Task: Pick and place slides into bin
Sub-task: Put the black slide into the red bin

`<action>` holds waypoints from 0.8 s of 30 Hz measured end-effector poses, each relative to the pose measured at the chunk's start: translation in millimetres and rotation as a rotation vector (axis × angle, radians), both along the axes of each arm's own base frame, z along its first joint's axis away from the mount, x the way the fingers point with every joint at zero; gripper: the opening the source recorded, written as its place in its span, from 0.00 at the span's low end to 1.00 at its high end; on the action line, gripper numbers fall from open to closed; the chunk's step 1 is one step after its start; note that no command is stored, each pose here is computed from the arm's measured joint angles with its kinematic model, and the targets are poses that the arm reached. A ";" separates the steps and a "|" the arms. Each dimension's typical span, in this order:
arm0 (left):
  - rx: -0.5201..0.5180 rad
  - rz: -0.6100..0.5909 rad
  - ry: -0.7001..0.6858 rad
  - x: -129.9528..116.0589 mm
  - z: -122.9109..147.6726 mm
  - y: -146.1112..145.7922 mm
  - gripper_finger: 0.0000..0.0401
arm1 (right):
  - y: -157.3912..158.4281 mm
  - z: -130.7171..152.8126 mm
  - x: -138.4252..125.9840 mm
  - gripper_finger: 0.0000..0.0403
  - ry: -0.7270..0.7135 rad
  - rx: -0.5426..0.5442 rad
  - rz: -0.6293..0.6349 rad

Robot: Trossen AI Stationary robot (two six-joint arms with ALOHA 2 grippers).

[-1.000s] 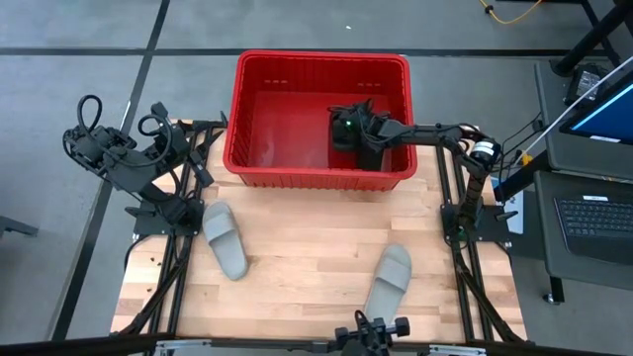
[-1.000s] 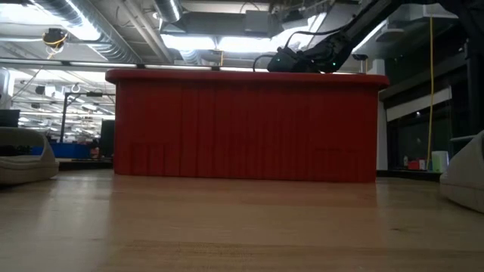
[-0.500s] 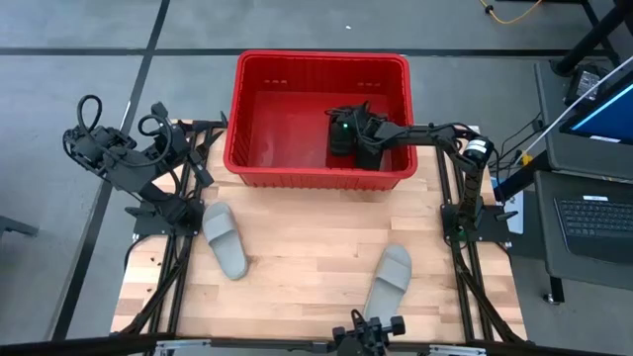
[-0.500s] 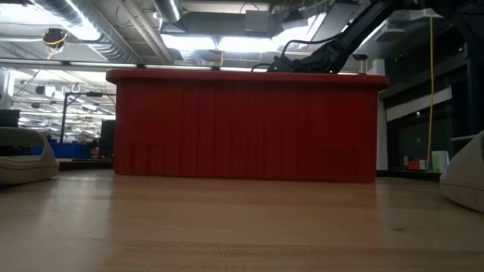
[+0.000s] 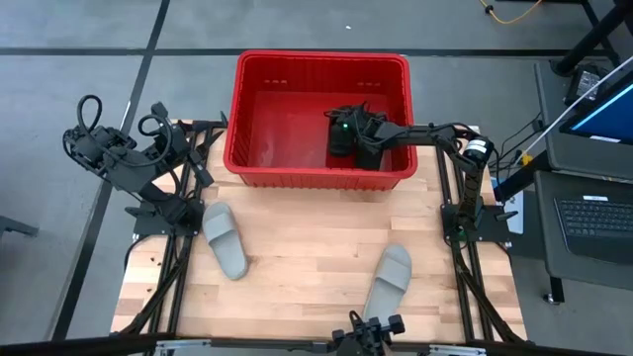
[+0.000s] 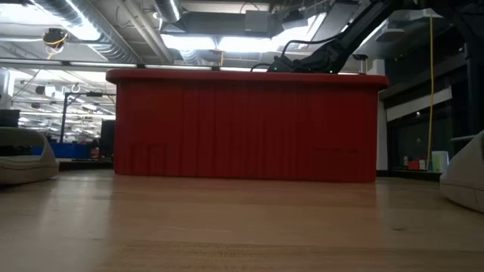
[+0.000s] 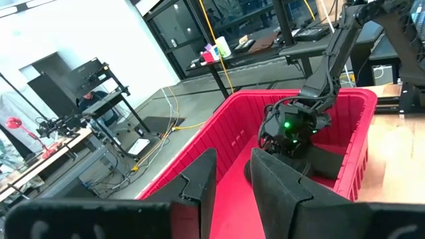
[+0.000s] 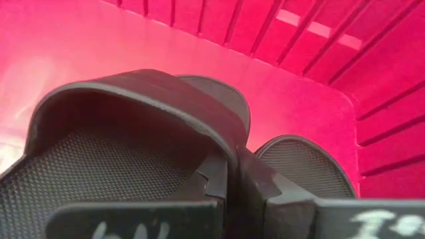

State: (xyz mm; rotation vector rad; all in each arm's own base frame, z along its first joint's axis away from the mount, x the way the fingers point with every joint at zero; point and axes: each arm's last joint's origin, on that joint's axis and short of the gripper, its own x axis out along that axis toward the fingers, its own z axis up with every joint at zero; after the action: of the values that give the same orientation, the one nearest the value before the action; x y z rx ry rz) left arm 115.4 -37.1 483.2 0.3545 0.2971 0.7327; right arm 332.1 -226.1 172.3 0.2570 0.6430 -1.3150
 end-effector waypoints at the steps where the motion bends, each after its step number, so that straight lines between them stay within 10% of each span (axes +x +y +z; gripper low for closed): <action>1: 0.000 0.000 0.000 0.0 0.0 0.0 0.22 | 0.0 -0.1 0.0 0.05 0.005 0.000 0.003; 24: -0.001 -0.001 0.000 0.0 0.0 0.0 0.22 | 1.3 -2.3 2.4 0.22 -0.038 0.073 0.077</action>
State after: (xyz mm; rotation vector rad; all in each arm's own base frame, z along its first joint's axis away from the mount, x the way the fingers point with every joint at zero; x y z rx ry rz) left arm 115.4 -37.2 483.2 0.3539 0.2972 0.7312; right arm 334.5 -224.9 169.9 0.3128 0.6635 -1.2114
